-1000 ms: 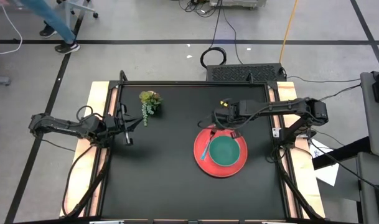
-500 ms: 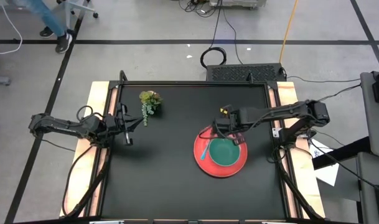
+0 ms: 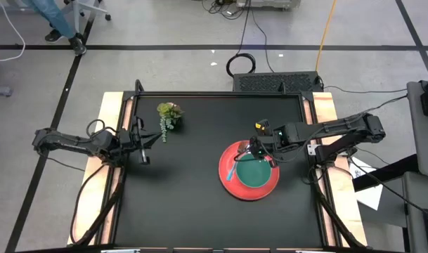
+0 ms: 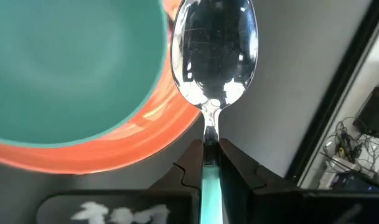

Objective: Set table place
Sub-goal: Put the blue spoon into the green bowl

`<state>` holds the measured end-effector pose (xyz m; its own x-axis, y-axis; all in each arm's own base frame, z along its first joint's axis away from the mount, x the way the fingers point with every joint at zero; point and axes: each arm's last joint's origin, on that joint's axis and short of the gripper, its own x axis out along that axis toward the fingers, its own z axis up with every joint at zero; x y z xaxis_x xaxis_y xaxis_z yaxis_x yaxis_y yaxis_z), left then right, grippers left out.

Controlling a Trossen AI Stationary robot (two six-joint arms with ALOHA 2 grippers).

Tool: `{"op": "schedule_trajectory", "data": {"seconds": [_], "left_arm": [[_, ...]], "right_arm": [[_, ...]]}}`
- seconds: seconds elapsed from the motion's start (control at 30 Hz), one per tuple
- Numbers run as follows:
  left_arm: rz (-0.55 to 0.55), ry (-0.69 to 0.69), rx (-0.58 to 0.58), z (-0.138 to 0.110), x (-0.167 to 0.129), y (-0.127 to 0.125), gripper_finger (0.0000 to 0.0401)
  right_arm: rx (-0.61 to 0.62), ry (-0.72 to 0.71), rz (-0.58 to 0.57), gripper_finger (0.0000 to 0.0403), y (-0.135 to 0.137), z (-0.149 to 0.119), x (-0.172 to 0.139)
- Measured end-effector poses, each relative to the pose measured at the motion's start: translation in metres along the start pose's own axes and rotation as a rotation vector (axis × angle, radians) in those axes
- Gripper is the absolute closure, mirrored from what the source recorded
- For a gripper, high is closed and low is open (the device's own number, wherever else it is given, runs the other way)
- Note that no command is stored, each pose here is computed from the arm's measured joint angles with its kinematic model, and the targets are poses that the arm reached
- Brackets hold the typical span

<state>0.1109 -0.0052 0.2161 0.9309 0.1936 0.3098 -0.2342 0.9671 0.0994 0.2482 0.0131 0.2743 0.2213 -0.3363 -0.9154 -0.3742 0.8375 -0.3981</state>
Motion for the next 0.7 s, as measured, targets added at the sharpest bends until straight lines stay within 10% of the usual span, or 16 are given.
{"op": "schedule_trajectory", "data": {"seconds": [0.7], "left_arm": [[0.0, 0.001, 0.003, 0.0, 0.0, 0.0, 0.0393]], "right_arm": [[-0.321, 0.039, -0.102, 0.0385, 0.037, 0.007, -0.015]]}}
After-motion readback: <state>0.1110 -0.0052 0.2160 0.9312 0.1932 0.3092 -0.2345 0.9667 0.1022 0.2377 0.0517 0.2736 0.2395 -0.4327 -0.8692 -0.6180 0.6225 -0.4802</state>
